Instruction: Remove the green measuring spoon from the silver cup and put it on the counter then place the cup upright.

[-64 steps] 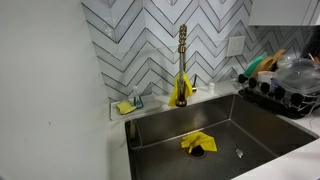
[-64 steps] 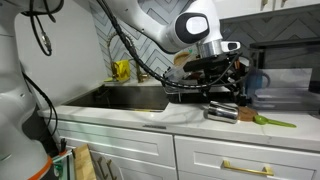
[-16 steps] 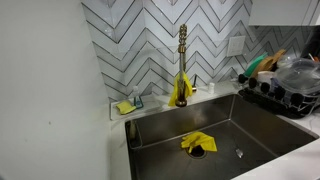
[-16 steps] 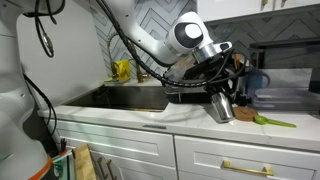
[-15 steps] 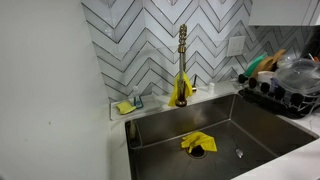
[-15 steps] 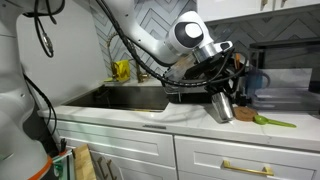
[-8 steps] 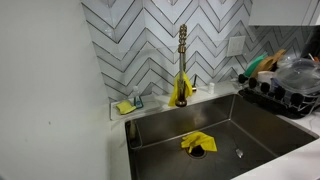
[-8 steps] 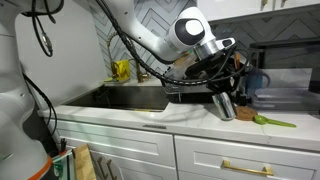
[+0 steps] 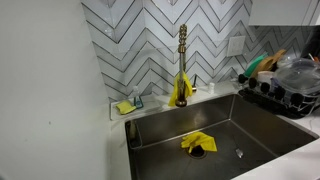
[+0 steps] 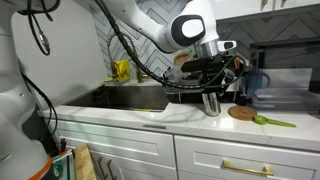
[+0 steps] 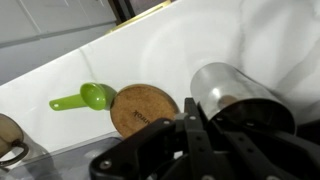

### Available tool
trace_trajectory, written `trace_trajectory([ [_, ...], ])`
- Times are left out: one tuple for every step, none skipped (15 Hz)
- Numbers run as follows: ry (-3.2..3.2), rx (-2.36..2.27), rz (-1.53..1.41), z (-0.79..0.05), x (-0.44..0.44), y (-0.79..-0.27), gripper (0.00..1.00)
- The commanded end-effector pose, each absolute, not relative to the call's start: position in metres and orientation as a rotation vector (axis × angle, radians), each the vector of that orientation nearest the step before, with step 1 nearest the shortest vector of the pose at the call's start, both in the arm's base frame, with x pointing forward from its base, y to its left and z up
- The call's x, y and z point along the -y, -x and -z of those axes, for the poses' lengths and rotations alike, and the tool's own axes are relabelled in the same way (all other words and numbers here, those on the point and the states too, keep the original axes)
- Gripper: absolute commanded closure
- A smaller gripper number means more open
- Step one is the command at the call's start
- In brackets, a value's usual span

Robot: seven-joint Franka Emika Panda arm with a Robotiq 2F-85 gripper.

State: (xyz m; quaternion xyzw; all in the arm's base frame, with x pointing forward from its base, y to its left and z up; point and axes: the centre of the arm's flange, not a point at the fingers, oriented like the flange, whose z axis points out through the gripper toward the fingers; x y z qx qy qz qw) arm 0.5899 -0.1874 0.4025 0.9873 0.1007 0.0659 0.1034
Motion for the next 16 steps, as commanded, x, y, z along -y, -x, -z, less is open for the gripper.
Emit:
trace_trajectory([
  [-2.958,-0.286,-0.116,-0.405,0.191,-0.582,0.67],
  [-2.961,-0.29,-0.133,-0.41,0.189,-0.582,0.61],
  [-2.968,-0.293,-0.145,-0.415,0.187,-0.582,0.52],
  [-2.968,-0.302,-0.162,-0.421,0.184,-0.583,0.45],
  [-2.972,-0.308,-0.173,-0.428,0.182,-0.584,0.38],
  [-2.973,-0.334,-0.186,-0.435,0.179,-0.585,0.3],
  [-2.982,-0.353,-0.19,-0.442,0.176,-0.585,0.23],
  [-2.994,-0.381,-0.192,-0.45,0.173,-0.586,0.16],
  [-3.014,-0.409,-0.167,-0.461,0.169,-0.585,0.08],
  [-3.02,-0.429,-0.155,-0.471,0.165,-0.583,0.02],
  [-3.012,-0.434,-0.128,-0.481,0.163,-0.582,0.0],
  [-3.005,-0.439,-0.104,-0.492,0.16,-0.58,0.0],
  [-2.997,-0.438,-0.098,-0.503,0.158,-0.578,0.0],
  [-2.993,-0.449,-0.09,-0.514,0.155,-0.577,0.0],
  [-2.986,-0.46,-0.094,-0.525,0.152,-0.575,0.0],
  [-2.99,-0.472,-0.099,-0.535,0.149,-0.572,0.0],
])
